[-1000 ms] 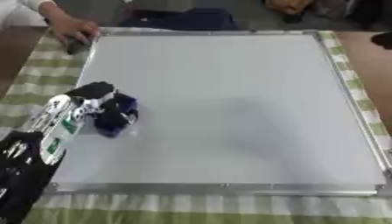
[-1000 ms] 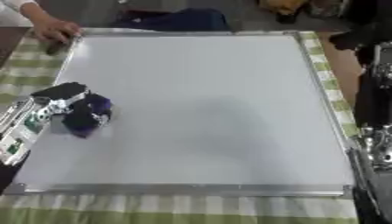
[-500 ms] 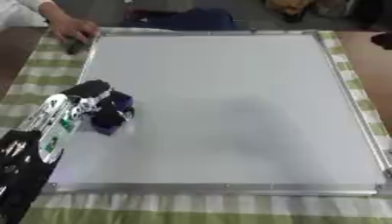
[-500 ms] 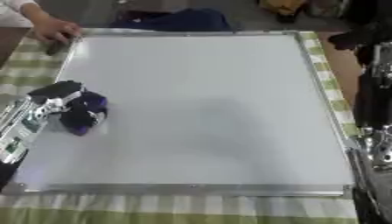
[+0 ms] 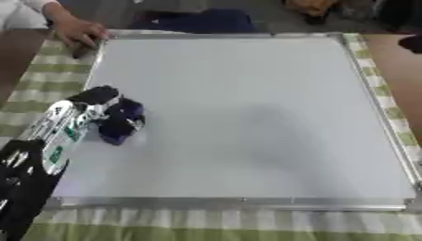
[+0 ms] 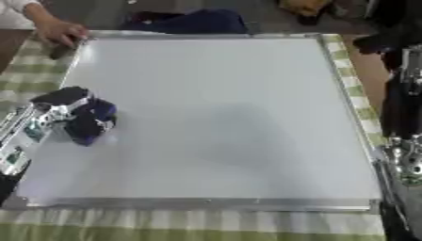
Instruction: Wipe the whiteboard clean with a brush.
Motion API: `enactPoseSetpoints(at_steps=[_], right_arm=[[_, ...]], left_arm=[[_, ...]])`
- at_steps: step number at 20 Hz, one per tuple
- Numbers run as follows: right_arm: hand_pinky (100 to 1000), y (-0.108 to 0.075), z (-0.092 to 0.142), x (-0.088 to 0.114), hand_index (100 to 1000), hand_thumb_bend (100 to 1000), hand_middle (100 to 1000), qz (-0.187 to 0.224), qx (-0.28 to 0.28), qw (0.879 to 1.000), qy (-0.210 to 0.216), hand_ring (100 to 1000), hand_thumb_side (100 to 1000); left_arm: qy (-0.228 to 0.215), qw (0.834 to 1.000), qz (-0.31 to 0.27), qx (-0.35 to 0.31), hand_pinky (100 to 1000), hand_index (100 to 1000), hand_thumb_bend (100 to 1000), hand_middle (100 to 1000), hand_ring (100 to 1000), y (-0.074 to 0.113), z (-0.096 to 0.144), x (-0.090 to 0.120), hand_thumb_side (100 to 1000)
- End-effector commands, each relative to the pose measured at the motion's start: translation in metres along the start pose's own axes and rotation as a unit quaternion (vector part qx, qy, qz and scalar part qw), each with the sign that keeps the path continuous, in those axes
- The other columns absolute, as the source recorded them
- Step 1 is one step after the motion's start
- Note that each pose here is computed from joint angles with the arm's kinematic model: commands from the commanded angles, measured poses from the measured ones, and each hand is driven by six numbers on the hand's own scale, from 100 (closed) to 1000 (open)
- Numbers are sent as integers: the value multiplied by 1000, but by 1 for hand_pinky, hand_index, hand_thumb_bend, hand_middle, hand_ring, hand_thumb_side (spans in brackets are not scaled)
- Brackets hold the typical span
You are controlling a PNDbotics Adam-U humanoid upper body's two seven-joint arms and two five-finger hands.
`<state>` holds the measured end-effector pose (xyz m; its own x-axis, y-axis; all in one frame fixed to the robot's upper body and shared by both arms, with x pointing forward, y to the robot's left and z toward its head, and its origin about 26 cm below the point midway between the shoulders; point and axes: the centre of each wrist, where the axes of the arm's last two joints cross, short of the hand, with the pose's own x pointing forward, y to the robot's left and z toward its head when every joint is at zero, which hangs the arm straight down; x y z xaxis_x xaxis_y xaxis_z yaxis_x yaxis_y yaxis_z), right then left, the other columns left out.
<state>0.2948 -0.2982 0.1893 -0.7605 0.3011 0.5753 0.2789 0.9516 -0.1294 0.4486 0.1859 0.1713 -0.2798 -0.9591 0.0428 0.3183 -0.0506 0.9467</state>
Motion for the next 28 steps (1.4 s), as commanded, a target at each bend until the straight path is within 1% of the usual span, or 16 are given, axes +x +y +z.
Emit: enactPoseSetpoints(at_steps=[1,6,12,18,24,28], right_arm=[[711,-2,-6,7,490,100,479,0,3,1000,-17,623,920],[712,-1,-7,7,490,100,479,-2,4,1000,-18,623,920],[712,-1,-7,7,490,100,479,-2,4,1000,-18,622,921],[712,0,-7,7,490,100,479,-3,5,1000,-17,622,921],[712,0,-7,7,489,100,479,-4,6,1000,-16,622,921],[712,1,-7,7,490,100,479,-5,7,1000,-15,622,922]], left_arm=[[-29,999,-8,-15,355,144,100,190,438,-2,-3,19,603],[-69,997,-27,-24,354,144,100,190,437,-1,-3,42,609],[-106,993,-41,-38,351,145,100,189,435,-2,-1,62,617],[-143,988,-51,-37,343,146,100,184,430,2,3,85,622],[-192,979,-64,-31,334,147,100,178,425,7,9,112,627],[-226,971,-71,-30,329,146,100,175,422,11,13,125,627]])
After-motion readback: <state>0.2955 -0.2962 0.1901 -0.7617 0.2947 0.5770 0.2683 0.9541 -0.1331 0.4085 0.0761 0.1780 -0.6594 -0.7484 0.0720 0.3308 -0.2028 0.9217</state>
